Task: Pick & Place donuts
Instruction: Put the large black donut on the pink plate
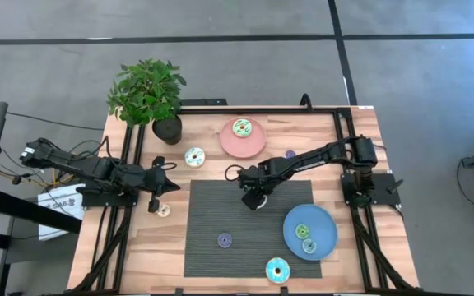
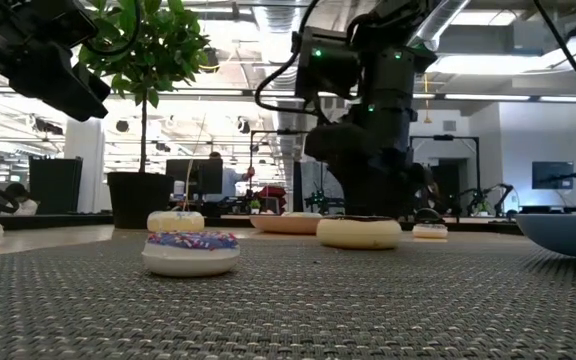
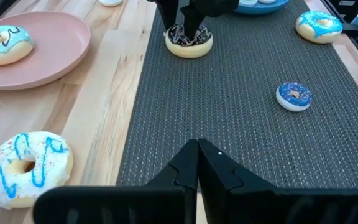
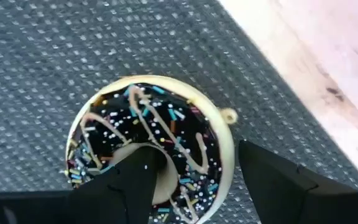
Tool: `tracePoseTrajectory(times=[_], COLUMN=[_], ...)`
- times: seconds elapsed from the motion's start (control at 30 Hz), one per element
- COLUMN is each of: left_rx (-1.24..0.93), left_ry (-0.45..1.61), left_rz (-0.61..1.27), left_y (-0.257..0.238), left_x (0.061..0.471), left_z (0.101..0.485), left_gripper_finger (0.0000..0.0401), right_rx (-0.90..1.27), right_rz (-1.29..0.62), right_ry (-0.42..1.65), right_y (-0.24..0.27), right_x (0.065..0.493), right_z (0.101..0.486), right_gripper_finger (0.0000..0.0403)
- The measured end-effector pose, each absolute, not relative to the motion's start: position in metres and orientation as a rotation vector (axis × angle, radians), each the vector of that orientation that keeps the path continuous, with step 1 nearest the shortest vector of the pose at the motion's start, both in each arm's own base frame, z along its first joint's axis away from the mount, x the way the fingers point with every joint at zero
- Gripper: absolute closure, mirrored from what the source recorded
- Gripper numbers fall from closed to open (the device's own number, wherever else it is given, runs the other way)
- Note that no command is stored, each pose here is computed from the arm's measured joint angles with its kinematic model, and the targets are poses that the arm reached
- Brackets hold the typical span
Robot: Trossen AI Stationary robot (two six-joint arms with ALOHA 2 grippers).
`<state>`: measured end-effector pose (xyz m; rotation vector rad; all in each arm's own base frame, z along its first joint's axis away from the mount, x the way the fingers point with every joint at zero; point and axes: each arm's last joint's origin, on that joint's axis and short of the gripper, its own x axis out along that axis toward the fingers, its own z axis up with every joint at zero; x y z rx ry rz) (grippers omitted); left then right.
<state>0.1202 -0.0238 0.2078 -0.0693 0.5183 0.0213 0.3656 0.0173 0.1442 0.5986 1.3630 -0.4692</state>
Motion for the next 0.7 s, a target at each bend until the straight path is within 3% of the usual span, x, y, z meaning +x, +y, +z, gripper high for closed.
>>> tracePoseTrajectory(times=[0.47,0.7], left_rx=[-0.072,-0.077], left_ry=[0.519,0.523], left_rz=[0.022,0.024], left_y=[-0.024,-0.024], left_x=[0.120,0.120], left_z=[0.208,0.207], left_gripper_finger=[0.0401,0.0401], right_rx=[0.618,0.627], right_rz=[-0.441,-0.400], right_ry=[1.352,1.256], right_y=[0.017,0.005], right_x=[0.367,0.381], right_z=[0.149,0.177], right_gripper_finger=[0.0264,0.0275])
